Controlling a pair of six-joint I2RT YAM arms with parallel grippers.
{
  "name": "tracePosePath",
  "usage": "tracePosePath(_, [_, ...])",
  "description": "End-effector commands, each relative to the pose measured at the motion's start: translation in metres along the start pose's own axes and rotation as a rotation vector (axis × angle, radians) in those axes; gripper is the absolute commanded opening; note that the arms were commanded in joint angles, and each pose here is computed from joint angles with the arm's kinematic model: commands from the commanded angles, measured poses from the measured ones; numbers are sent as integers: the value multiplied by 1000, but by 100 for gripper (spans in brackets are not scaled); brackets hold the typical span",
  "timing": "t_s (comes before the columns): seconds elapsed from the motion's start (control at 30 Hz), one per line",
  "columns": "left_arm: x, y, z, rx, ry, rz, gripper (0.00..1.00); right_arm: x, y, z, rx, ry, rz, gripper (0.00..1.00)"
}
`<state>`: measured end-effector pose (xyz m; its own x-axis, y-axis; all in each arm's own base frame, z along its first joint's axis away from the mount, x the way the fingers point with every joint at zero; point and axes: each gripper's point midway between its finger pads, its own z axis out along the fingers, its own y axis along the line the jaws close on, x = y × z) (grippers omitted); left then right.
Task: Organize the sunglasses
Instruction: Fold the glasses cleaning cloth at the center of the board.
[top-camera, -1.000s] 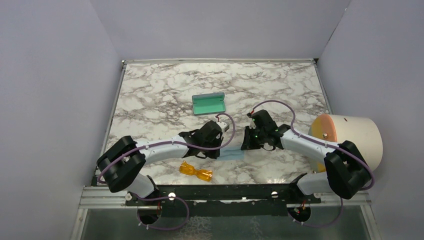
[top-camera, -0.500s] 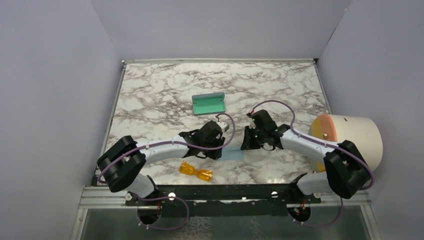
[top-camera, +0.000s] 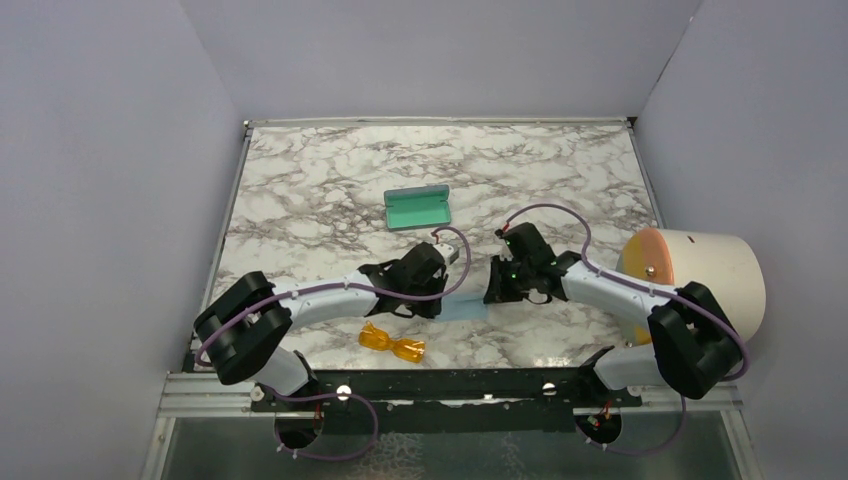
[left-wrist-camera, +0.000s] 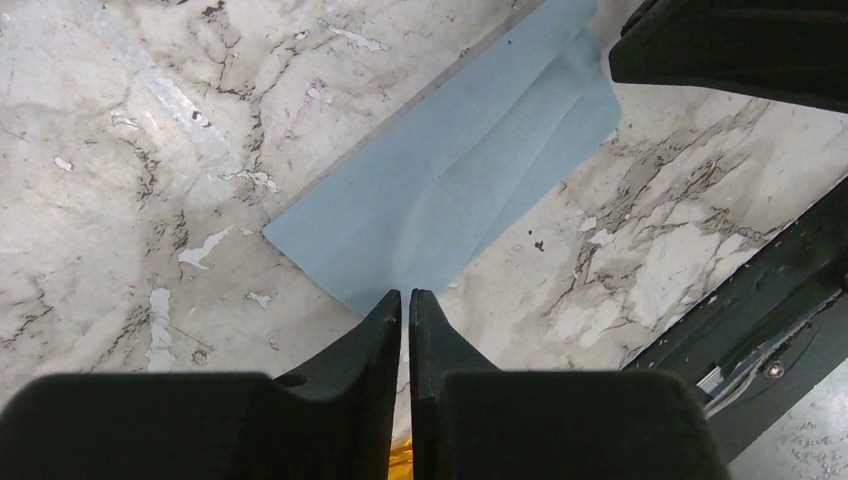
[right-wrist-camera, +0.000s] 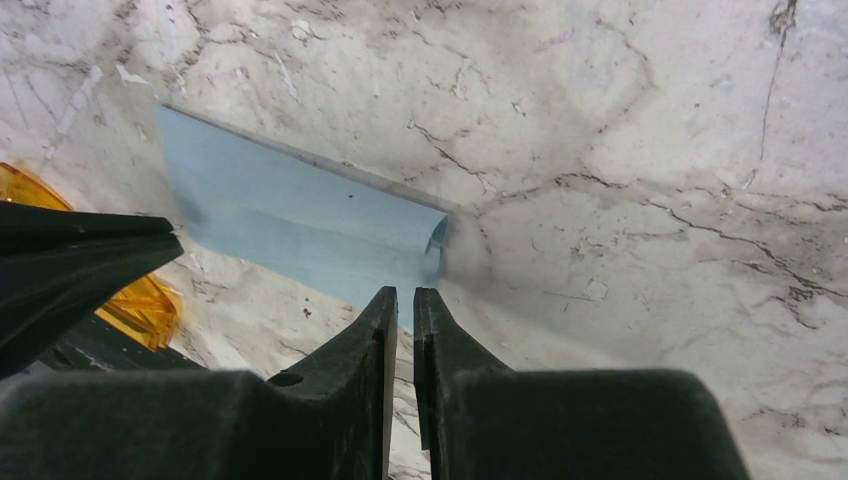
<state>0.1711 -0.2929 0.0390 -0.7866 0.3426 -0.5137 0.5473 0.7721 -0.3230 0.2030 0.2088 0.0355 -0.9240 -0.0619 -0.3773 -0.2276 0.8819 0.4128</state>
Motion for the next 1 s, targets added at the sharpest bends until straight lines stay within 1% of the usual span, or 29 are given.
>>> tracePosePath(0.0, [3,0,0,-7,-7,-14,8,7,-7,-2,33,1,1,13])
tracePosePath(0.07, [6,1,2,-13,-2,-18,6,9,-8,-1,37,2,3,12])
tracePosePath(0.33, [16,7,11,-27,20,-25,6,4,-9,3,49,-3,3,14])
tracePosePath(0.53, [16,6,14,-24,20,-28,5,3,-8,10,46,7,8,18])
tracePosePath(0.9, [14,4,15,-16,23,-20,5,-5,-3,14,29,-1,2,18])
tracePosePath(0.97, [14,5,15,-17,24,-22,5,-5,-3,15,30,2,0,16])
